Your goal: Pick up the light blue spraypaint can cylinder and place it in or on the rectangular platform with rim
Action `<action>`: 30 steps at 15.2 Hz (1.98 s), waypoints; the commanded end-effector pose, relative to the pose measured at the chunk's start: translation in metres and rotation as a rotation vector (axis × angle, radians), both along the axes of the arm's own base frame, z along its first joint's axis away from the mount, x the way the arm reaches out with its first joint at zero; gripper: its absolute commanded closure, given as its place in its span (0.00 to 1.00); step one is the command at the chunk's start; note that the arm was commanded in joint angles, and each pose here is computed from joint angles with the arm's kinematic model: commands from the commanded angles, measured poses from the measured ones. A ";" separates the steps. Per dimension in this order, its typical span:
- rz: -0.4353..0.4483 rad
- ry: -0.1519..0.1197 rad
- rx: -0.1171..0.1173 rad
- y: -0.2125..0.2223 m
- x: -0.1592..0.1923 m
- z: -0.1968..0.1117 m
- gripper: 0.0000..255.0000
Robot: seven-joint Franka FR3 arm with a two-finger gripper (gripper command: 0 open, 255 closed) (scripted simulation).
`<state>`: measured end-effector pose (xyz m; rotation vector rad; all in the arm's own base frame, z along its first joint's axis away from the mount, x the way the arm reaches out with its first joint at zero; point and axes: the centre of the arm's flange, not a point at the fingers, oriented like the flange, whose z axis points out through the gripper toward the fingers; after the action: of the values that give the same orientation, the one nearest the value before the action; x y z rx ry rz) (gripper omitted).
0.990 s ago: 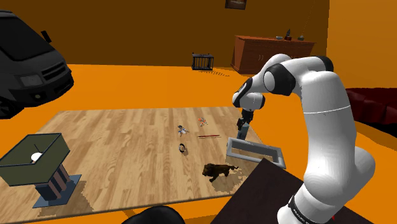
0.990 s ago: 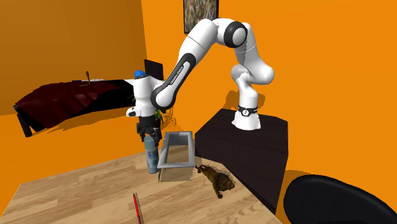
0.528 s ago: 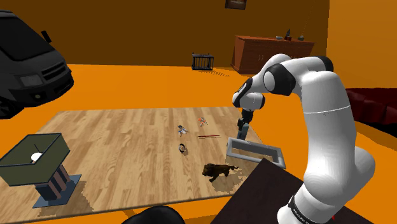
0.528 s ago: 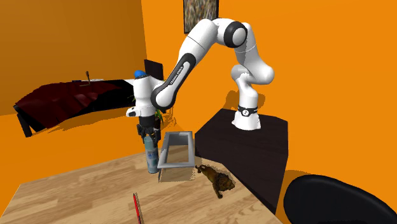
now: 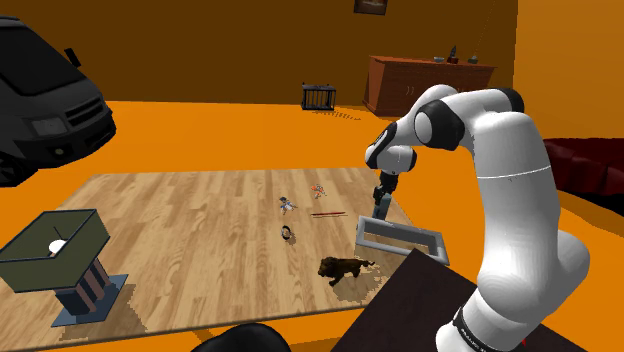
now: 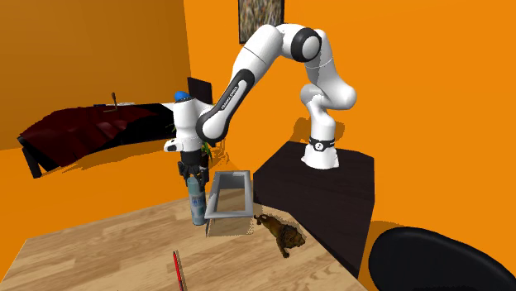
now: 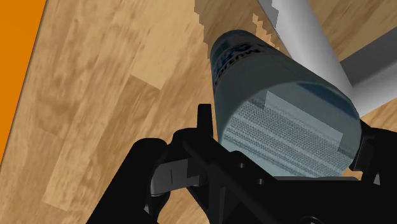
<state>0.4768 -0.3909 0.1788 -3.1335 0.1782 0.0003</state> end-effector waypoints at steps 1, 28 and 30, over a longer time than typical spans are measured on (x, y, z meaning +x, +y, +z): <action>0.000 0.000 0.000 0.000 0.000 0.005 1.00; 0.000 0.000 0.000 0.000 0.000 0.148 1.00; 0.000 0.000 0.000 0.000 0.000 0.158 1.00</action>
<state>0.4766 -0.3912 0.3310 -3.1332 0.1783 0.0011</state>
